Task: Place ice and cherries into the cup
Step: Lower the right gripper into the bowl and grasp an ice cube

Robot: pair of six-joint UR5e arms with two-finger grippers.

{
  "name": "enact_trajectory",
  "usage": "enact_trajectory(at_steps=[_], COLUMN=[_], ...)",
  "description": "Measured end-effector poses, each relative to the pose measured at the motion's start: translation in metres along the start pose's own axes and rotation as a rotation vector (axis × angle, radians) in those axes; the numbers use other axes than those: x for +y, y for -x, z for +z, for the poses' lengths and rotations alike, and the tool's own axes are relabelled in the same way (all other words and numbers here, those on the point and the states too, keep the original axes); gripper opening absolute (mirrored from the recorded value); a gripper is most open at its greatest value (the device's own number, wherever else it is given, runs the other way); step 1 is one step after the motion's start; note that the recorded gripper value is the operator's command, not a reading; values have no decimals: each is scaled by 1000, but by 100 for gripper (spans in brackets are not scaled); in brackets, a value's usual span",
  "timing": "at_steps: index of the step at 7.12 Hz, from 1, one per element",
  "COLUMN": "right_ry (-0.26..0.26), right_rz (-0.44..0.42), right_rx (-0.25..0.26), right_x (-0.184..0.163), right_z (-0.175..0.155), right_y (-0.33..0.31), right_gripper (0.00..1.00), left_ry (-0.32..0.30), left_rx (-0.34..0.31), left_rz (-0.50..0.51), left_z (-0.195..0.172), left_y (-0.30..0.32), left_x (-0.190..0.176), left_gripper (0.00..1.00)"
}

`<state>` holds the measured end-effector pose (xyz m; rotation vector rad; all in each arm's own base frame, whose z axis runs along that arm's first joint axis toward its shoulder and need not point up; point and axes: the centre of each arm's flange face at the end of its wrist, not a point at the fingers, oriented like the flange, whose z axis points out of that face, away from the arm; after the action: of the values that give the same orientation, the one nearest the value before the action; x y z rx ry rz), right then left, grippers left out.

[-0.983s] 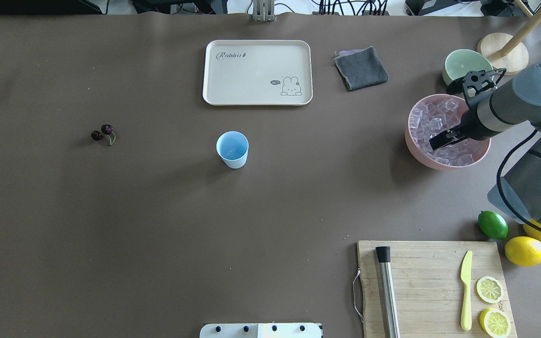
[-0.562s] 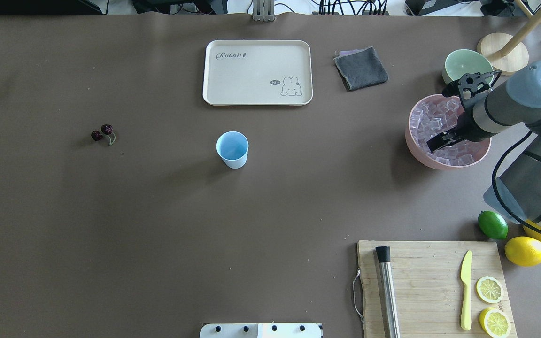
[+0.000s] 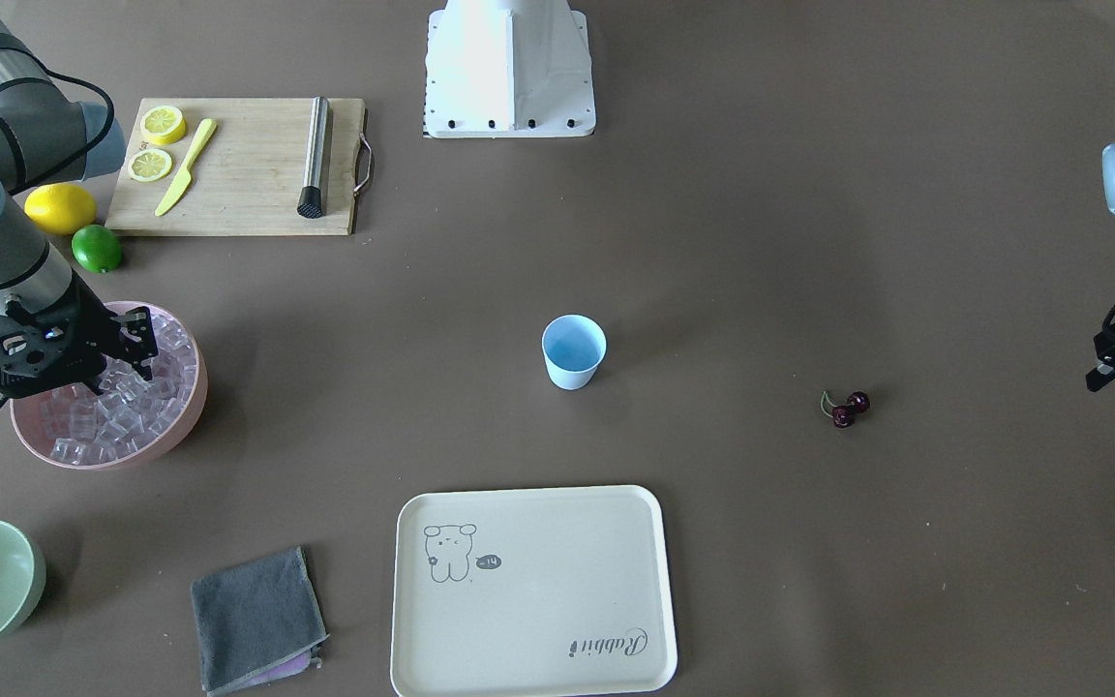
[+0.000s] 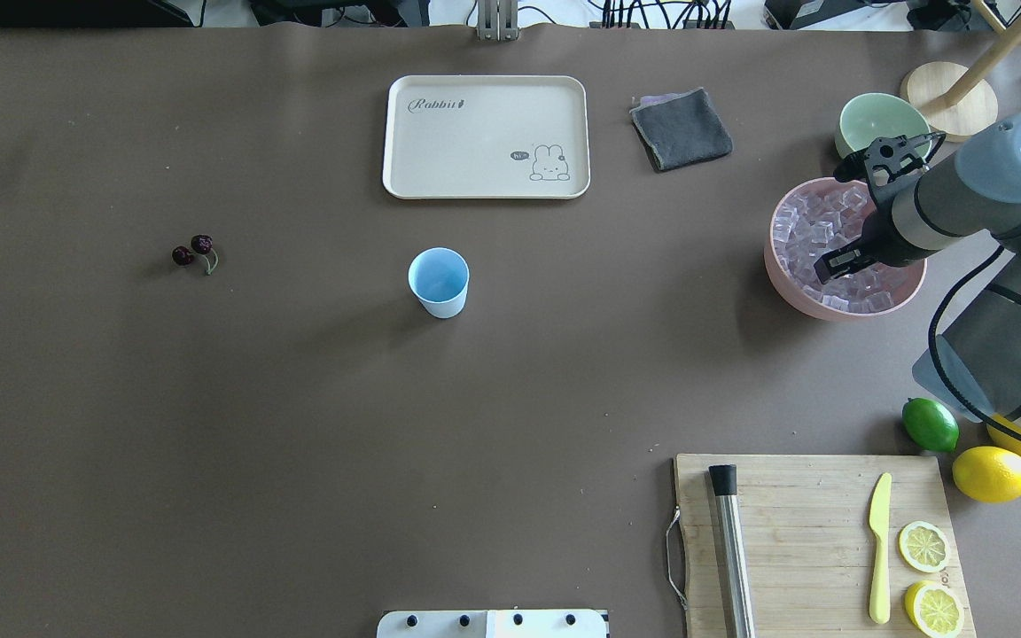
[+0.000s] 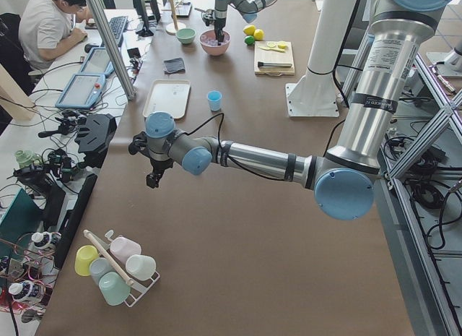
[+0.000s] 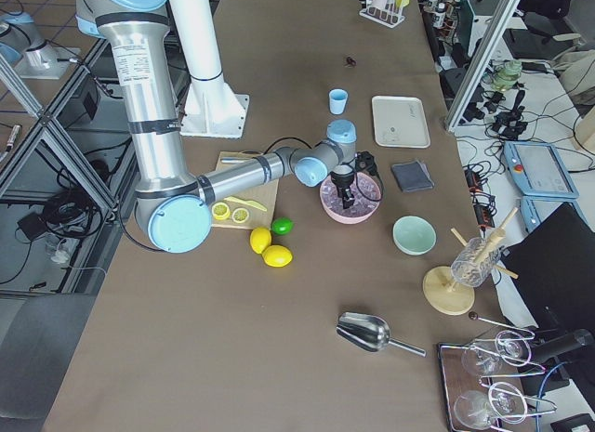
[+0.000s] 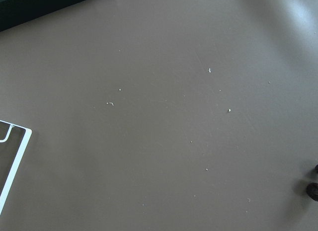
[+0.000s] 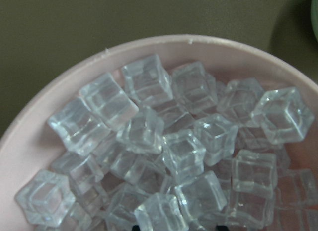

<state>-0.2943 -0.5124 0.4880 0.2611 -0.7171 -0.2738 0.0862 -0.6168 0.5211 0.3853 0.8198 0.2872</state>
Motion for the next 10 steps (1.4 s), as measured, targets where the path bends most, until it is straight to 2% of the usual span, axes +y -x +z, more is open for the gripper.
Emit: enact_trajectory(at_steps=[1, 3, 5, 6, 10], right_ry=[0, -3, -8, -14, -41], right_rz=[1, 4, 11, 15, 15], right_rx=[1, 3, 11, 11, 3], right_x=[0, 0, 0, -1, -3], right_z=[0, -1, -2, -5, -22], right_y=[0, -1, -4, -5, -4], right_gripper=[30, 20, 3, 0, 0], left_ry=[2, -1, -11, -13, -13], left_rx=[1, 3, 6, 7, 7], left_rz=[1, 3, -1, -3, -5], left_z=[1, 2, 2, 2, 2], left_y=[-2, -4, -5, -5, -5], left_x=[-1, -1, -1, -1, 1], left_gripper=[98, 98, 98, 98, 98])
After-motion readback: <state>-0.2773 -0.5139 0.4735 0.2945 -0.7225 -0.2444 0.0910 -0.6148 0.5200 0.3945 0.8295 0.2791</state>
